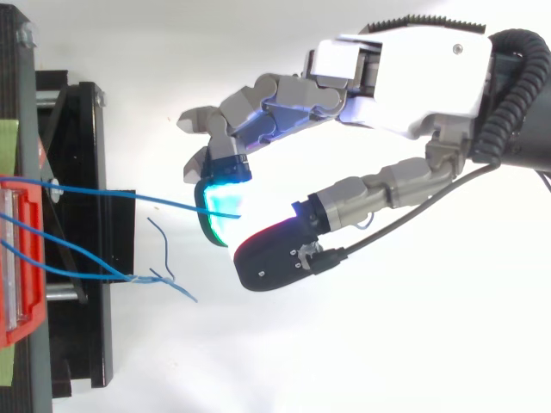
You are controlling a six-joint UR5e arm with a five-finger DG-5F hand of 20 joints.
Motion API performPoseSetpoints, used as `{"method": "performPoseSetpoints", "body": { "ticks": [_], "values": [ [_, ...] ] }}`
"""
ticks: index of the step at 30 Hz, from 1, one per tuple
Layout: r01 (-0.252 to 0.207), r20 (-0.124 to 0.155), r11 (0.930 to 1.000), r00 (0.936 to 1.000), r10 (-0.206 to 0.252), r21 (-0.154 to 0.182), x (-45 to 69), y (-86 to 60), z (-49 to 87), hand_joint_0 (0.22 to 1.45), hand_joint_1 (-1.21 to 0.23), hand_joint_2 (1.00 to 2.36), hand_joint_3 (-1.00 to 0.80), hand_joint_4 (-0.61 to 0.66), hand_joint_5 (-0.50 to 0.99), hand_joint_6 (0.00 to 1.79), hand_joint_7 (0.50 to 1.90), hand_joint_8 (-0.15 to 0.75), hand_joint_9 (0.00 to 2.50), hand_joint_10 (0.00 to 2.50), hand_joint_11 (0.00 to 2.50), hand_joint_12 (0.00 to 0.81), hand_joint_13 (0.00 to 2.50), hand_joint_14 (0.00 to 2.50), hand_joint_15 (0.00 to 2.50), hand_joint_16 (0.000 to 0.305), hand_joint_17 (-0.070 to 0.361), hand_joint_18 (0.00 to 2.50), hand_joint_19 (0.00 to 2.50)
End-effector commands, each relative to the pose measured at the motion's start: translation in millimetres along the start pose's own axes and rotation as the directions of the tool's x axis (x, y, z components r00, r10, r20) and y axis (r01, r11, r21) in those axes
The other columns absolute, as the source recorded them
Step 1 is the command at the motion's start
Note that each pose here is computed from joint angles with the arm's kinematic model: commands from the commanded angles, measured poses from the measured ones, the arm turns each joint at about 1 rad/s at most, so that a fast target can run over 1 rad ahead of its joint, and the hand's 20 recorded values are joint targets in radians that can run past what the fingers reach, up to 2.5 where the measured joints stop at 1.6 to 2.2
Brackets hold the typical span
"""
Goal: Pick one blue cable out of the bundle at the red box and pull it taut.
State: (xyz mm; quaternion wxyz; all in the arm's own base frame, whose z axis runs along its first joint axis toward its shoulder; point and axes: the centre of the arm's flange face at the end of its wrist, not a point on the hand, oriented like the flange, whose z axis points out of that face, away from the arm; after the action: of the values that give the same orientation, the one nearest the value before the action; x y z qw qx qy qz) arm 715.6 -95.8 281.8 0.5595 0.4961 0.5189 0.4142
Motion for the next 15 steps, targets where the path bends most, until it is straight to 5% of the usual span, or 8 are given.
{"method": "performPoseSetpoints", "body": {
  "ticks": [1, 15],
  "values": [
    [0.000, 0.000, 1.0000, 1.0000, 0.000, 0.001, 0.0, -0.7, 0.2, 0.66, -0.88, 1.02, -0.16, 0.18, -0.16, 0.87, 1.29, 0.374, 0.65, 0.01, 0.36, 0.400, 0.27, 0.00, 0.02, 0.060, 0.134, 0.45, 0.12],
    [0.000, 0.000, 1.0000, 1.0000, 0.000, 0.001, 0.0, -0.7, 0.2, 0.66, -0.88, 1.02, -0.16, 0.18, -0.16, 0.87, 1.31, 0.370, 0.64, 0.01, 0.36, 0.399, 0.27, 0.00, 0.02, 0.060, 0.134, 0.44, 0.12]
  ]
}}
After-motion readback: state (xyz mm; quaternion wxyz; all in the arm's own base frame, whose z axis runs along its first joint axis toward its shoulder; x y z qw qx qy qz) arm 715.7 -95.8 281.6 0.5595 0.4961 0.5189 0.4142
